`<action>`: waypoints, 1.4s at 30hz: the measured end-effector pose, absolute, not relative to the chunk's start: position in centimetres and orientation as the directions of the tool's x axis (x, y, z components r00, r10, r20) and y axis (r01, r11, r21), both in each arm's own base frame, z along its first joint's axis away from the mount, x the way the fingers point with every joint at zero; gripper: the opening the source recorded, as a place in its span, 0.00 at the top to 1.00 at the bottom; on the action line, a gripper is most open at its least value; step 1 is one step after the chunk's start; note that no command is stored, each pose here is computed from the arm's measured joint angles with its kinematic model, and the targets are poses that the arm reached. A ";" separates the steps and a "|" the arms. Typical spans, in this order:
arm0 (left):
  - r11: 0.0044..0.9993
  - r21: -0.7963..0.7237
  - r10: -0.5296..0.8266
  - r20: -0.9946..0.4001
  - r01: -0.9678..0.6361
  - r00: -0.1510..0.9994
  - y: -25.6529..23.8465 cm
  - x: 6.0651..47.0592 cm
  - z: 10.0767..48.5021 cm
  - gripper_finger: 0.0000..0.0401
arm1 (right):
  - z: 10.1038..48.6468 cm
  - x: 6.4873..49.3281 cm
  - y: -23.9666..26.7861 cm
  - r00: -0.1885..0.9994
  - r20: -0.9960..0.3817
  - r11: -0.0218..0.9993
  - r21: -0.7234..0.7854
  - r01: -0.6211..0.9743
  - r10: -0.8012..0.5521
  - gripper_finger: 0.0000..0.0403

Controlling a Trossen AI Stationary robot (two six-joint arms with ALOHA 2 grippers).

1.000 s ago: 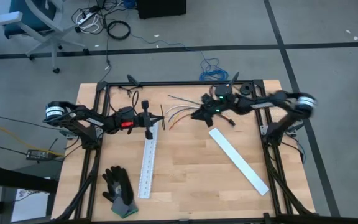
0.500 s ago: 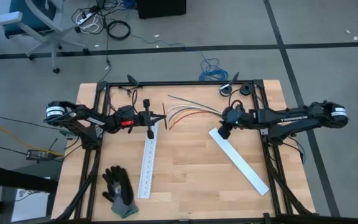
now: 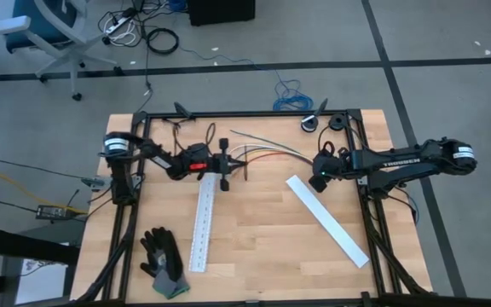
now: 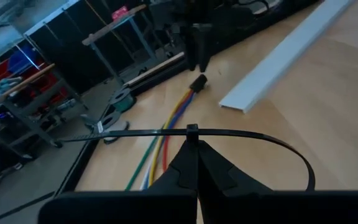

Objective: Ziptie cables
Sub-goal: Wrap the cable wires with the black zip tie

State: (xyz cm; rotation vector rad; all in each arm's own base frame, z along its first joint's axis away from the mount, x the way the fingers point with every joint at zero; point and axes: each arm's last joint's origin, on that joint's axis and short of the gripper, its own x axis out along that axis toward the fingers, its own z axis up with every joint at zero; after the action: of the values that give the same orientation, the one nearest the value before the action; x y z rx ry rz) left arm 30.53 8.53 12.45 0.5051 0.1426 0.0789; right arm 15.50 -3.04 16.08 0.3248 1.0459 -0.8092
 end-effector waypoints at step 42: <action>0.890 0.456 0.050 -0.059 -0.018 0.997 9.9 32.6 13.5 1.00 | 15.4 20.4 1.3 0.851 -0.498 0.938 0.183 0.293 -0.168 1.00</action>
State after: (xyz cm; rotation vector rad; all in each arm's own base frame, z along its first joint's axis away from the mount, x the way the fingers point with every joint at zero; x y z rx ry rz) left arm 32.65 9.92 13.53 0.4728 0.0695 0.0351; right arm 20.37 1.28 15.42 0.2584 0.4978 -0.2455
